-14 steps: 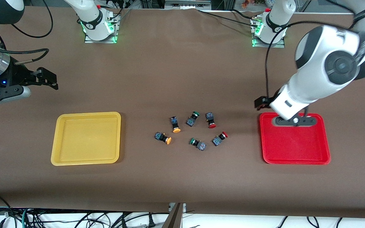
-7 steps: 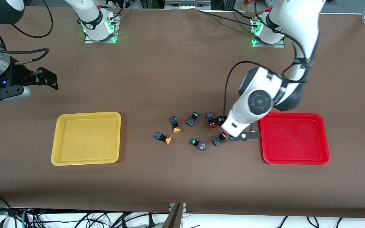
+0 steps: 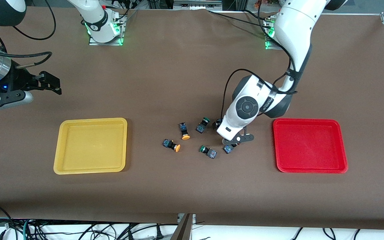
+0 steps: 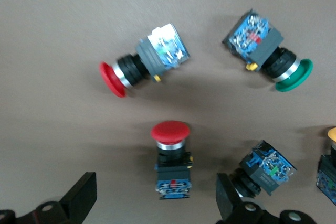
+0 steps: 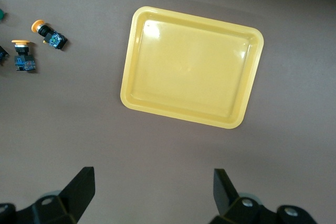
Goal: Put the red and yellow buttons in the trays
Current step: 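Grasp the red-capped button with the left gripper and lift it, then drop the red button in the red tray while the right gripper advances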
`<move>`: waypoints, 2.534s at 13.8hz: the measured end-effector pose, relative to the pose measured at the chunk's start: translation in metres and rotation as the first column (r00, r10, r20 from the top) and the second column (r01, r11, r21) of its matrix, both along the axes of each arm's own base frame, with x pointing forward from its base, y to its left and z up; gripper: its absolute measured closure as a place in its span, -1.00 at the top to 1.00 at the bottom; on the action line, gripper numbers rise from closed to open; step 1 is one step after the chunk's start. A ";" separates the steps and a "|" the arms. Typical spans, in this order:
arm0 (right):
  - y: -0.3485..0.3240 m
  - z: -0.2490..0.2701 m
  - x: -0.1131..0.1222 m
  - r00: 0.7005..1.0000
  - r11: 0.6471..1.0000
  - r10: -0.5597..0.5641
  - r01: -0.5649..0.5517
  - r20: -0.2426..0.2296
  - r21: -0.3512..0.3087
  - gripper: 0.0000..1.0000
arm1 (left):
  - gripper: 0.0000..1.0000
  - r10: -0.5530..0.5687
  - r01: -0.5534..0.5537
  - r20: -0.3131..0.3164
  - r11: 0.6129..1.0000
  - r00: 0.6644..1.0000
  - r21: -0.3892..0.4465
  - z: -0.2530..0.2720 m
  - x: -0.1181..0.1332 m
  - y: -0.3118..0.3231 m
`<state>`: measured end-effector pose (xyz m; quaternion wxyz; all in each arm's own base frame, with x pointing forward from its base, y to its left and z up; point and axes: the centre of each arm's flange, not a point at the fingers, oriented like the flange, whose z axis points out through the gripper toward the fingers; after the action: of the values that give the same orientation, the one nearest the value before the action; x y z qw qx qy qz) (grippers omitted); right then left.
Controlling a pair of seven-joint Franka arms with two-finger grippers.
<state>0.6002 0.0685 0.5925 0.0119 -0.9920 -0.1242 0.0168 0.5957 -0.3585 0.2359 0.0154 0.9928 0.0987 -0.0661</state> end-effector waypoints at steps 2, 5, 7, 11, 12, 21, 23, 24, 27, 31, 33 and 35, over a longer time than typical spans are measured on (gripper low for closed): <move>0.000 0.000 0.000 1.000 1.000 0.000 0.000 0.003 0.000 1.00 | 1.00 0.005 -0.005 0.004 1.000 1.000 0.006 -0.014 -0.008 -0.005; 0.000 0.002 0.003 1.000 1.000 -0.002 0.002 0.028 0.003 1.00 | 1.00 0.013 -0.013 0.010 1.000 1.000 0.006 -0.027 -0.013 -0.005; -0.002 0.003 0.004 0.999 1.000 -0.005 0.004 0.033 0.004 1.00 | 1.00 0.019 -0.019 0.012 1.000 1.000 0.008 -0.034 -0.013 -0.003; -0.002 -0.006 0.008 1.000 1.000 -0.005 0.005 0.021 0.004 1.00 | 0.93 0.031 -0.031 0.020 1.000 0.999 0.004 -0.049 -0.015 -0.002; -0.002 -0.009 0.010 1.000 1.000 -0.005 0.005 0.018 0.004 1.00 | 0.91 0.033 -0.033 0.022 0.999 0.999 0.004 -0.052 -0.015 -0.002; 0.011 -0.020 0.019 1.000 0.994 -0.014 0.012 0.019 0.112 1.00 | -0.18 0.047 -0.047 0.038 0.999 0.998 0.000 -0.041 -0.009 0.001; 0.011 -0.042 0.028 1.000 0.988 -0.028 0.029 -0.013 0.150 1.00 | -0.18 0.063 -0.063 0.032 0.998 0.998 0.011 -0.018 0.000 0.013; 0.011 -0.054 0.034 0.999 0.985 -0.035 0.039 -0.025 0.166 1.00 | -0.18 0.063 -0.064 0.028 0.998 0.998 0.016 -0.001 0.007 0.025; 0.018 -0.085 0.043 0.997 0.983 -0.027 0.040 -0.074 0.181 1.00 | -0.18 -0.014 0.014 0.034 1.000 0.999 0.006 0.040 0.038 0.097; 0.064 -0.116 0.048 0.997 0.990 0.047 -0.037 -0.067 0.138 1.00 | -0.18 -0.179 0.180 0.038 0.983 0.983 -0.023 0.043 0.078 0.252; 0.087 -0.162 0.062 0.994 0.986 0.098 -0.089 -0.052 0.143 1.00 | -0.18 -0.229 0.230 0.033 0.972 0.973 -0.040 0.033 0.082 0.329; 0.129 -0.206 0.070 0.986 0.977 0.167 -0.165 -0.005 0.135 1.00 | -0.18 -0.251 0.252 0.023 0.966 0.968 -0.057 0.021 0.079 0.383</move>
<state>0.6706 0.1971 0.3869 0.0783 -0.9750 -0.2072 0.0175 0.6748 0.0246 0.2574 0.0371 0.9969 -0.0299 -0.0627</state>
